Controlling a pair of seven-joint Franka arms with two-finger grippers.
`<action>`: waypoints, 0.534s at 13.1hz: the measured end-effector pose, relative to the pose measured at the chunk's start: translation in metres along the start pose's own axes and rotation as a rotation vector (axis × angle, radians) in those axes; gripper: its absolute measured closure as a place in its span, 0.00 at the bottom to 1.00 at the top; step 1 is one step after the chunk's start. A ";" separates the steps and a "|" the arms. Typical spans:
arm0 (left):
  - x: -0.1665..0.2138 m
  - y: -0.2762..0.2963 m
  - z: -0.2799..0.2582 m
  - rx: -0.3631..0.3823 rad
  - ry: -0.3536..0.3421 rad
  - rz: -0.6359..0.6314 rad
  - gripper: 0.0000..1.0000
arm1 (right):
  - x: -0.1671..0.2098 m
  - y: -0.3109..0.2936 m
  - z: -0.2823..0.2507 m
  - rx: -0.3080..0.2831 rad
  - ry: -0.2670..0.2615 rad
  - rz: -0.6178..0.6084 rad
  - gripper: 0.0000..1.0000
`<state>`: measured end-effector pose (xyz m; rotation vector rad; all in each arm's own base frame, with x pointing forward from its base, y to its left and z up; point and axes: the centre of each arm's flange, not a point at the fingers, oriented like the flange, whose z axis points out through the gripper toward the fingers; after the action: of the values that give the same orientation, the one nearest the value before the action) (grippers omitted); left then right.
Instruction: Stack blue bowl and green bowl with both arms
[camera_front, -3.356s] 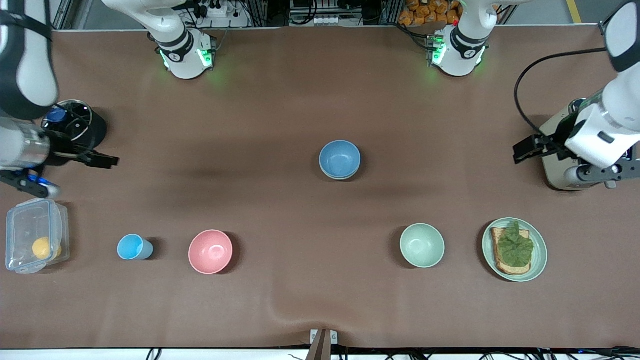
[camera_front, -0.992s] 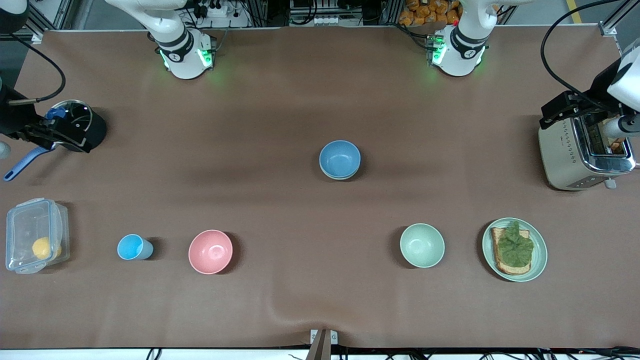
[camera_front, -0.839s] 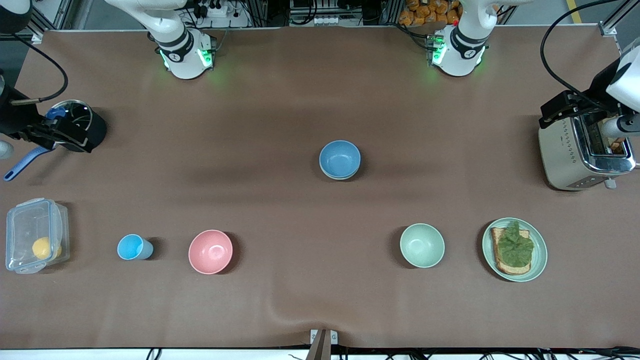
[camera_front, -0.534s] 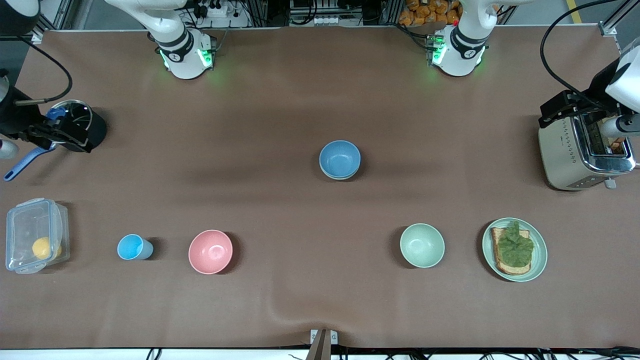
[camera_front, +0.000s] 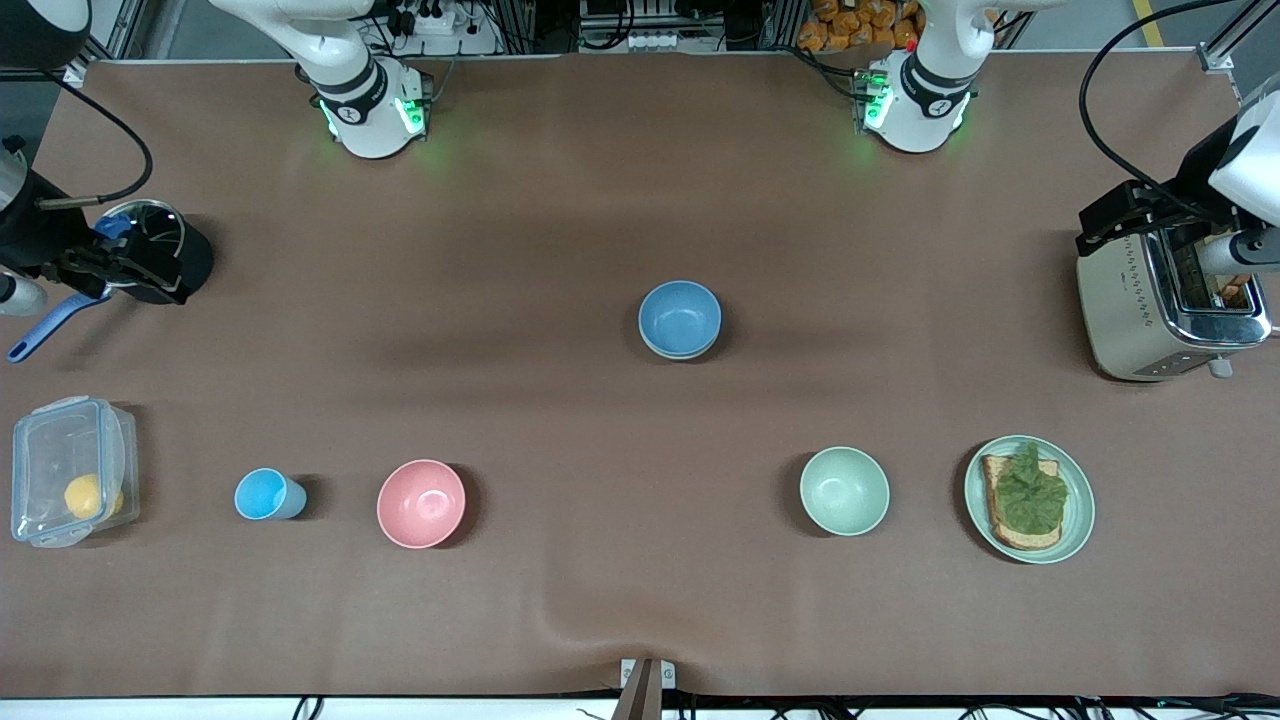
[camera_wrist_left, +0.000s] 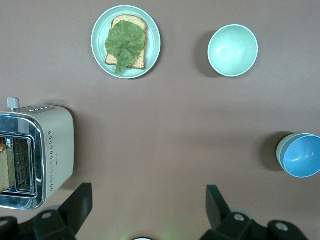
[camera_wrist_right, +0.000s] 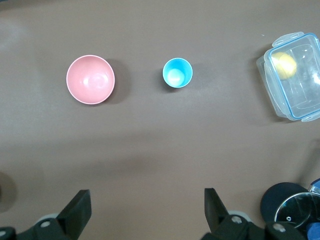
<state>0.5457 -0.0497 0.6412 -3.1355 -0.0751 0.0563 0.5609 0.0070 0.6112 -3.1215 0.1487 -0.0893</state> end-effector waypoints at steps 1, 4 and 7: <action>0.000 0.001 0.000 0.000 0.000 0.001 0.00 | 0.000 0.000 0.000 0.000 -0.001 0.000 0.00; 0.000 0.001 0.000 0.000 0.000 0.002 0.00 | 0.000 0.002 0.000 -0.001 -0.001 0.004 0.00; 0.000 0.002 0.000 0.000 -0.001 0.003 0.00 | 0.000 0.006 0.001 -0.004 -0.009 0.010 0.00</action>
<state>0.5458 -0.0514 0.6408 -3.1355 -0.0704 0.0575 0.5600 0.0009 0.6101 -3.1243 0.1646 -0.0746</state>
